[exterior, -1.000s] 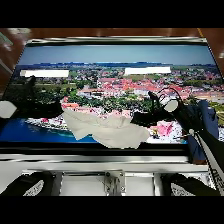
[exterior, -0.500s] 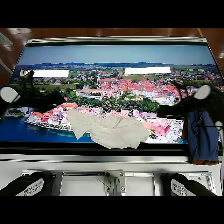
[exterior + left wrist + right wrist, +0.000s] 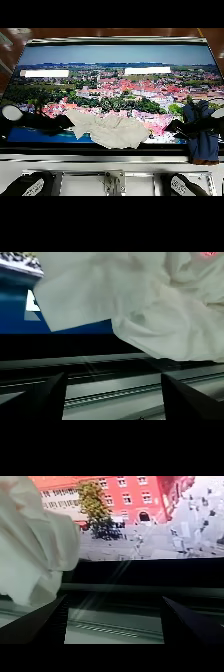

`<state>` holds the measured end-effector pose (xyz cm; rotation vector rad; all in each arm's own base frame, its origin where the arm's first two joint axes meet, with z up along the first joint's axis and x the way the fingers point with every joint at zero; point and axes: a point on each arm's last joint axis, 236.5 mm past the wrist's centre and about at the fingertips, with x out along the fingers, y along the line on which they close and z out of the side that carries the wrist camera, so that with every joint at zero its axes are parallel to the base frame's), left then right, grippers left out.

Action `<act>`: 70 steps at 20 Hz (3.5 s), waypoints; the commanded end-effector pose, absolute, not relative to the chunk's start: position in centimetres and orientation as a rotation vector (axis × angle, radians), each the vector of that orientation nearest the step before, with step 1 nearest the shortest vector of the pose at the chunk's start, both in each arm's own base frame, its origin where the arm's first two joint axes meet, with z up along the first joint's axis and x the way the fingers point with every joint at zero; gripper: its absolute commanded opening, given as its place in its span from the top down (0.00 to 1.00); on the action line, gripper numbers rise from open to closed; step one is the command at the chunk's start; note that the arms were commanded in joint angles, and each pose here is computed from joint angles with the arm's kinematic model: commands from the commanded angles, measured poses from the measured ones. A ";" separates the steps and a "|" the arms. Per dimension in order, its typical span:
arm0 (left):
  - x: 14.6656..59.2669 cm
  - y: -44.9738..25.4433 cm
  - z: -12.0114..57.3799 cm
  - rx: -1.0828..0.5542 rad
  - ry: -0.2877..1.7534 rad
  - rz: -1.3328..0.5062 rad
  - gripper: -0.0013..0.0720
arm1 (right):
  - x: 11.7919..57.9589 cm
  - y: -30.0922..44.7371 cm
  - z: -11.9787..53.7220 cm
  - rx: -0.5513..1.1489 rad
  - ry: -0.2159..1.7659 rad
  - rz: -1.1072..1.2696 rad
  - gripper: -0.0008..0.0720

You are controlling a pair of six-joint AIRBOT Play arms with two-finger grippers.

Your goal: Fold the shirts.

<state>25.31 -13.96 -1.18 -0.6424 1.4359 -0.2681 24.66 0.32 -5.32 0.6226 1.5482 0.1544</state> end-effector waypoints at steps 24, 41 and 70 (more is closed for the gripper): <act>25.4 -26.8 -10.7 -0.748 1.454 -0.354 0.93 | 24.1 11.7 -8.9 0.475 1.622 0.428 0.06; 27.4 -17.3 40.0 -0.569 0.034 -0.699 0.93 | 31.4 14.5 29.9 0.071 0.484 0.625 0.89; 35.3 -11.6 12.3 -0.336 0.879 -0.118 0.93 | 36.8 12.7 4.3 0.216 1.128 0.299 0.89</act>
